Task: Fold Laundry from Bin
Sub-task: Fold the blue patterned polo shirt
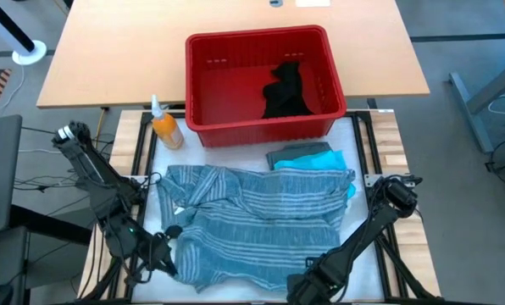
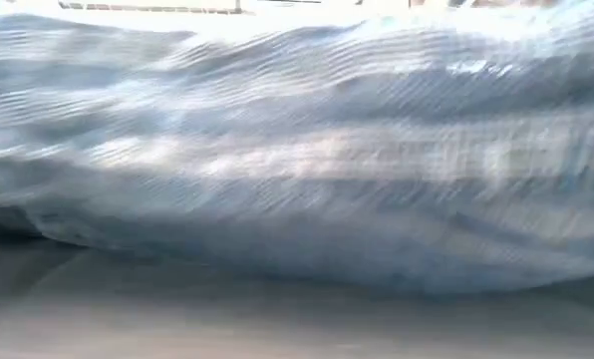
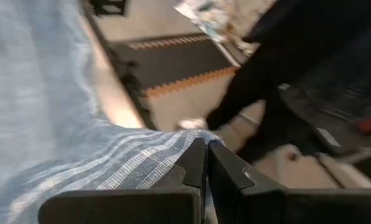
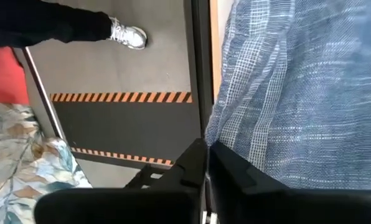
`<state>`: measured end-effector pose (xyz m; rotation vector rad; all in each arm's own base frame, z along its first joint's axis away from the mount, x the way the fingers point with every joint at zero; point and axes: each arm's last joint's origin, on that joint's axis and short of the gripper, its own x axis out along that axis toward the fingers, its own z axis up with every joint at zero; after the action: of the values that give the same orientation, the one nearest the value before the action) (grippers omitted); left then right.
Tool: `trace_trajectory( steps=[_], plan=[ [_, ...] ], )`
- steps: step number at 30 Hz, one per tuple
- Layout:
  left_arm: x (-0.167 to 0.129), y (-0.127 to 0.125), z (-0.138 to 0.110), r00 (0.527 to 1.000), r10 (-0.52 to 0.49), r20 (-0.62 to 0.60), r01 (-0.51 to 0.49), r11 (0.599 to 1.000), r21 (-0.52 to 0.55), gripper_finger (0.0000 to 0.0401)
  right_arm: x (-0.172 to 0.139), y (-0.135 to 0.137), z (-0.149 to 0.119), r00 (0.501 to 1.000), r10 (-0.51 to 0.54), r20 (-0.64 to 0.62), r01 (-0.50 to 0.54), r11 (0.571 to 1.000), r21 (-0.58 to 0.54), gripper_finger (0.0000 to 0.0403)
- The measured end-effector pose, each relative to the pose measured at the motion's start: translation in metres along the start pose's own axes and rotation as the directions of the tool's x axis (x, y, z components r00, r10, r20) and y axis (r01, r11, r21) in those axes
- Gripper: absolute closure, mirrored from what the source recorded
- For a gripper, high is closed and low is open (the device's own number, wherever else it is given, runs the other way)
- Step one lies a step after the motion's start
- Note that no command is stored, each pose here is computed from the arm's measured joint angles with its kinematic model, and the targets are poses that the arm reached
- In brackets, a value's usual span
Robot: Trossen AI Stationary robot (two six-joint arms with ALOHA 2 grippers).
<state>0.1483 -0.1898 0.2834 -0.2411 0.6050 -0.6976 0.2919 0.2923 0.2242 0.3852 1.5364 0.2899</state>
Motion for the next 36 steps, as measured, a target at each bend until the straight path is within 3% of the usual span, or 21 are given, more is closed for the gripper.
trace_trajectory(
  steps=[6, 13, 19, 29, 36],
  plan=[
    [0.023, -0.006, -0.001, 0.991, -0.13, -0.012, 0.13, 0.99, -0.05, 0.0401, 0.0, 0.002, -0.003, 0.998, 0.043, -0.054, -0.045, 0.998, -0.038, 0.0307],
    [0.024, -0.007, 0.002, 0.99, -0.143, 0.019, 0.144, 0.988, -0.063, 0.0401, 0.003, 0.007, -0.011, 0.993, 0.057, -0.103, -0.069, 0.991, -0.114, 0.024],
    [0.019, -0.007, 0.004, 0.991, -0.126, 0.044, 0.128, 0.991, -0.044, 0.0401, -0.005, -0.007, 0.01, 0.995, 0.078, -0.058, -0.085, 0.988, -0.128, 0.0203],
    [0.019, -0.007, 0.004, 0.992, -0.117, 0.043, 0.12, 0.991, -0.066, 0.0401, -0.019, -0.032, 0.02, 0.994, -0.112, 0.013, 0.113, 0.988, -0.108, 0.0199],
    [0.019, -0.007, 0.004, 0.99, -0.132, 0.039, 0.136, 0.984, -0.114, 0.0401, -0.026, -0.019, -0.01, 0.985, -0.167, -0.048, 0.161, 0.982, -0.099, 0.02]
  ],
)
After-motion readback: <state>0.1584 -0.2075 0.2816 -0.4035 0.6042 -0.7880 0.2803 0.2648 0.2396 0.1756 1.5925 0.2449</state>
